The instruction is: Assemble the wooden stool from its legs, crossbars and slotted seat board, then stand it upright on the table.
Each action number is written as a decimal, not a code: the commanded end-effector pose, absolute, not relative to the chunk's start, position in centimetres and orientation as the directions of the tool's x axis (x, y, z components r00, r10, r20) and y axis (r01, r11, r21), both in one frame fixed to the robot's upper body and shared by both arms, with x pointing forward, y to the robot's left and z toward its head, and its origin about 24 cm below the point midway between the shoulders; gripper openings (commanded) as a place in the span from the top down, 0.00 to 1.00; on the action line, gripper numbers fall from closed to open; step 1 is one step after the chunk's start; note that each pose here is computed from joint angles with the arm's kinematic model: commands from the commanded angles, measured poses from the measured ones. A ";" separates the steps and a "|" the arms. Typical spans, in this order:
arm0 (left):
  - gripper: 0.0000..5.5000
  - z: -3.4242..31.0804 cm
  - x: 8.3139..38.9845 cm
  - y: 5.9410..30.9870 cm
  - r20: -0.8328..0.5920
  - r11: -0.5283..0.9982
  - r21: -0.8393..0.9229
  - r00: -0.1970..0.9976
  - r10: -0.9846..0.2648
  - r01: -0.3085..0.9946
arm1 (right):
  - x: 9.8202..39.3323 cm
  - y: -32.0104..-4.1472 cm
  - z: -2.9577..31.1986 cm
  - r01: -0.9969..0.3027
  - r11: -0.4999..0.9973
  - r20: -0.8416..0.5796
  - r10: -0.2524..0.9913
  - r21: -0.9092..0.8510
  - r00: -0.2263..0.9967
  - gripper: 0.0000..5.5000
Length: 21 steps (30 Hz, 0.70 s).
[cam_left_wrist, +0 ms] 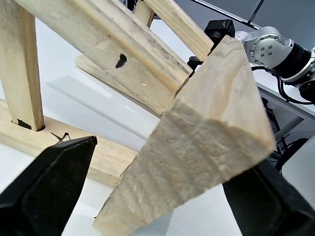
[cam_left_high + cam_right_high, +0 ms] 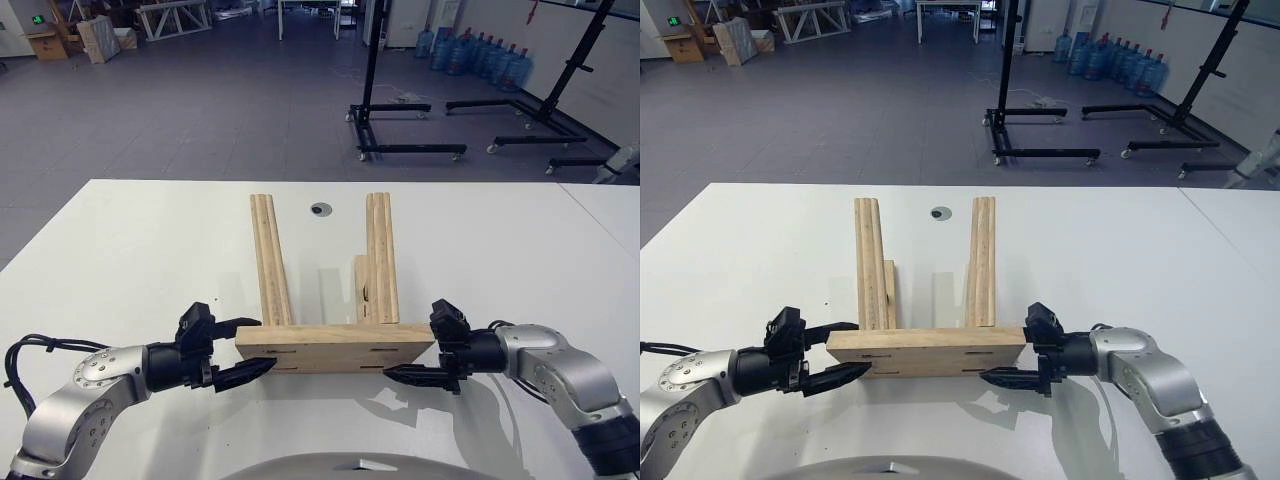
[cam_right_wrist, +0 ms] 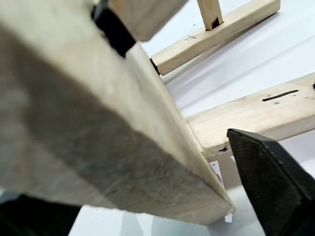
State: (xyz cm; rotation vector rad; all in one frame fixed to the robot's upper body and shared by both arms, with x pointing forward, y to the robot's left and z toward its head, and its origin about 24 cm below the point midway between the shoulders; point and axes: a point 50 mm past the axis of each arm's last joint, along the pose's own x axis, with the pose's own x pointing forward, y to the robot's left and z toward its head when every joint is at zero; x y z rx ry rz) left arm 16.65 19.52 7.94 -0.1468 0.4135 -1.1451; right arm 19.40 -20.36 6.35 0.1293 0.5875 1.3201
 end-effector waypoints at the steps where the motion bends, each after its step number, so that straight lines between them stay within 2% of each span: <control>1: 0.36 7.8 16.6 19.7 -0.271 0.418 -0.321 0.341 -0.900 0.850 | 19.6 -20.6 6.6 -0.869 0.272 -0.337 0.932 0.412 0.132 0.35; 6: 0.49 7.5 16.4 19.8 -0.290 0.418 -0.319 0.332 -0.898 0.850 | 19.8 -20.5 7.0 -0.871 0.268 -0.310 0.940 0.411 0.143 0.51; 10: 0.57 7.6 16.4 19.8 -0.315 0.402 -0.326 0.303 -0.899 0.855 | 20.0 -20.3 7.5 -0.860 0.267 -0.271 0.950 0.435 0.157 0.55; 15: 0.60 10.9 18.9 19.3 -0.246 0.406 -0.371 0.334 -0.910 0.835 | 20.6 -19.7 9.4 -0.811 0.221 -0.159 0.974 0.542 0.159 0.57; 21: 0.60 15.7 23.1 18.2 -0.147 0.410 -0.496 0.392 -0.908 0.765 | 21.3 -17.1 13.3 -0.726 0.088 -0.037 0.996 0.682 0.086 0.61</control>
